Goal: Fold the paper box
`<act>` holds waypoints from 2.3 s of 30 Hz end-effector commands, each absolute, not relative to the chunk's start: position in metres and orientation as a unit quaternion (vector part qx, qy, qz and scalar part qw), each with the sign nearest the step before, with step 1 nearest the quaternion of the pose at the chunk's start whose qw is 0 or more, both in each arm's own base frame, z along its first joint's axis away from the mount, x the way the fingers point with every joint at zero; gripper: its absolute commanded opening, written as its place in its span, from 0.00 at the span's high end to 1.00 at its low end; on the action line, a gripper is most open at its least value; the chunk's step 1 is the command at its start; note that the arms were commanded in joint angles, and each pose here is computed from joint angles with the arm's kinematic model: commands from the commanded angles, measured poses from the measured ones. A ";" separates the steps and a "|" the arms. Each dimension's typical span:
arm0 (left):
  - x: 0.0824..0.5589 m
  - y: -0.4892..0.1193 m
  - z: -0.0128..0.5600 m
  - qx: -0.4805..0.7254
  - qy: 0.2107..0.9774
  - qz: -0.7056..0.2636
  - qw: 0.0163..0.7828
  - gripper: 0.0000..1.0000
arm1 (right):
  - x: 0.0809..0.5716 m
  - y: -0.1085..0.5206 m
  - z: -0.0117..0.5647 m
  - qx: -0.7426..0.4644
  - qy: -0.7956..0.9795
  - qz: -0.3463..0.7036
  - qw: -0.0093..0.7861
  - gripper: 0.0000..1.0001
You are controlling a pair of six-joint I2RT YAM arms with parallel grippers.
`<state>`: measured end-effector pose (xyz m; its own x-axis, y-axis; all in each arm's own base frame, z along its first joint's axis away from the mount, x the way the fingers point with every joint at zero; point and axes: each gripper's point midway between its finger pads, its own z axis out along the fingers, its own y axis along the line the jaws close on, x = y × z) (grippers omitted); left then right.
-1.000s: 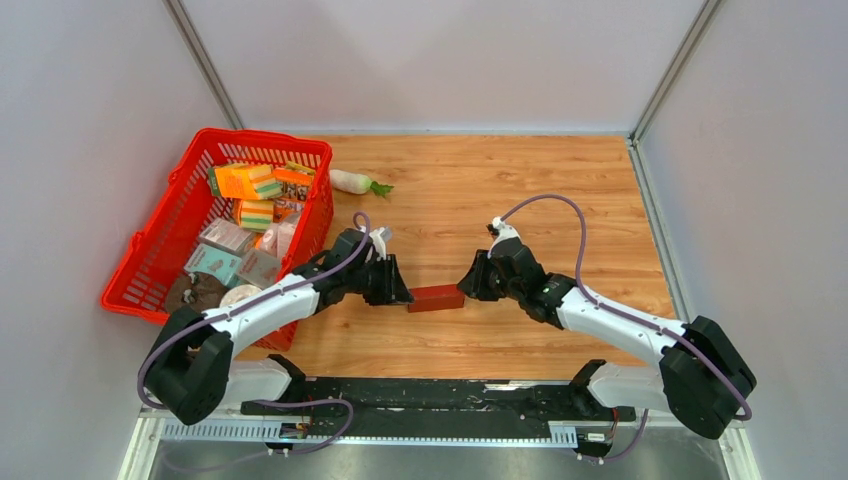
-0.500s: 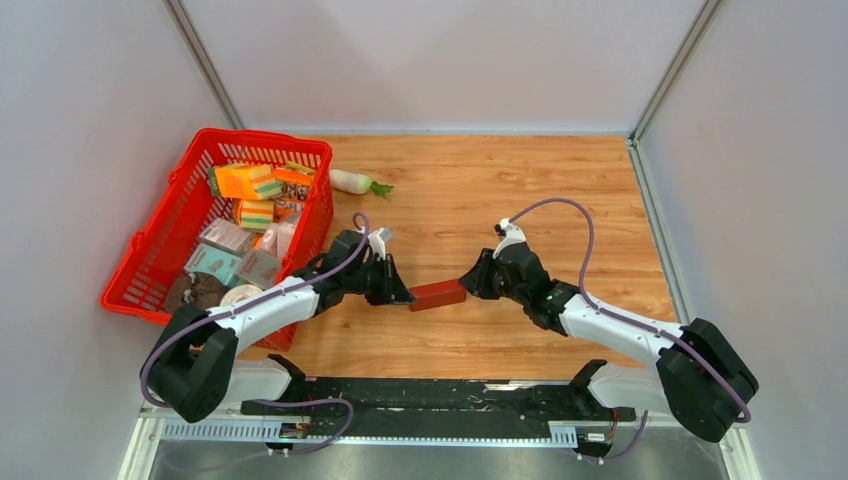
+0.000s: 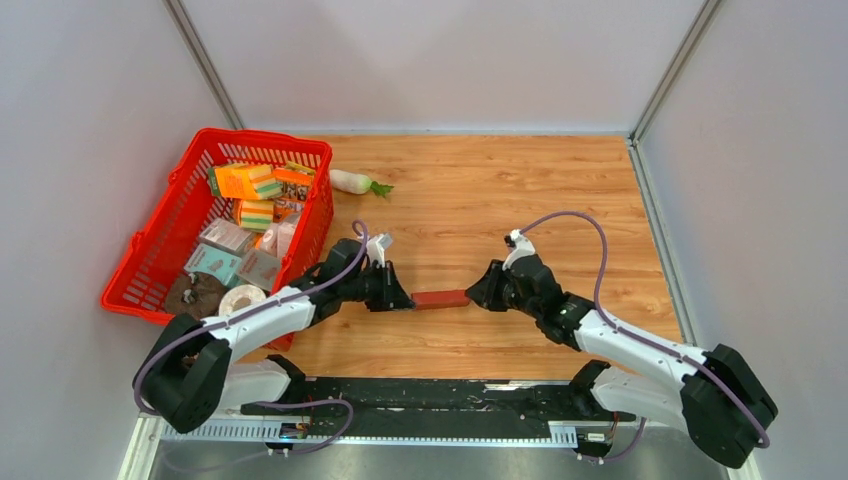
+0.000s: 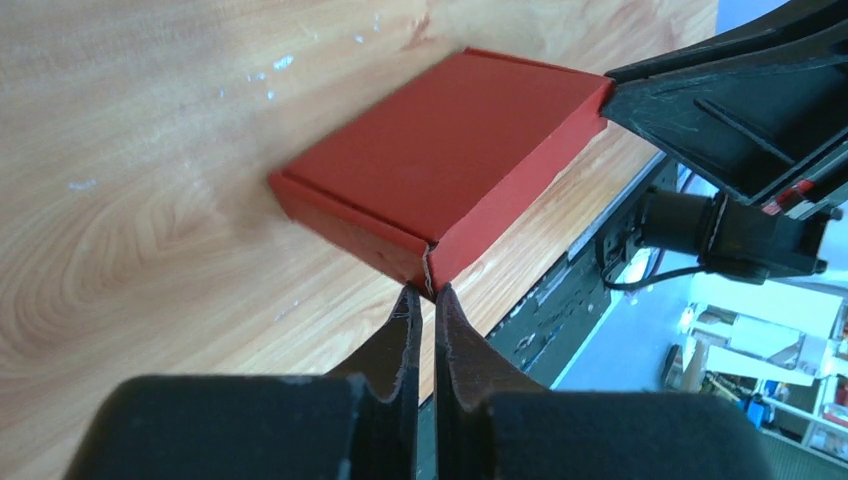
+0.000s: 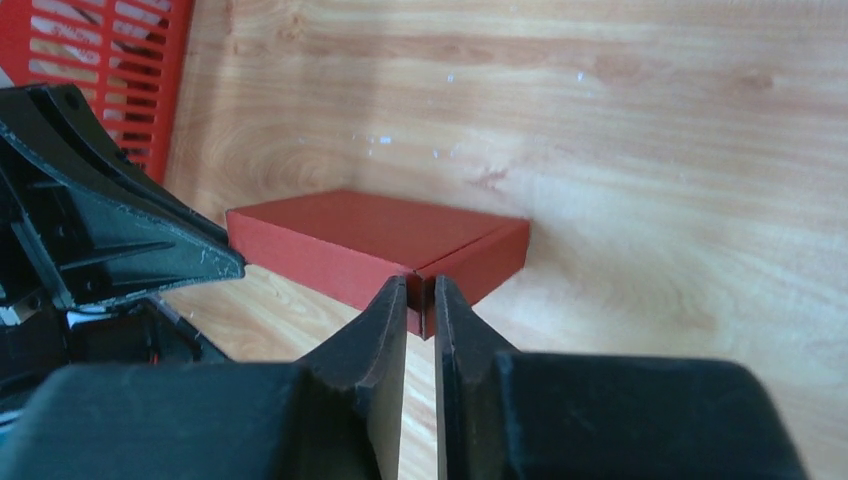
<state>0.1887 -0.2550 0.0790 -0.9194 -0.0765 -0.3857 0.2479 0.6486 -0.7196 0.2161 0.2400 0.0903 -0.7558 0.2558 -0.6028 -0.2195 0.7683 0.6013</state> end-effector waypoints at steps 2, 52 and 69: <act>0.168 -0.222 0.061 0.046 0.919 -0.345 0.186 0.81 | 0.159 0.204 0.045 -0.003 0.931 0.273 0.242 0.77; 0.480 -0.361 0.074 0.039 0.907 -0.337 0.250 0.63 | 0.490 0.254 0.058 0.082 0.891 0.313 0.318 0.72; 0.499 -0.311 0.147 0.080 0.905 -0.253 0.334 0.30 | 0.524 0.166 0.120 0.096 0.894 0.241 0.365 0.36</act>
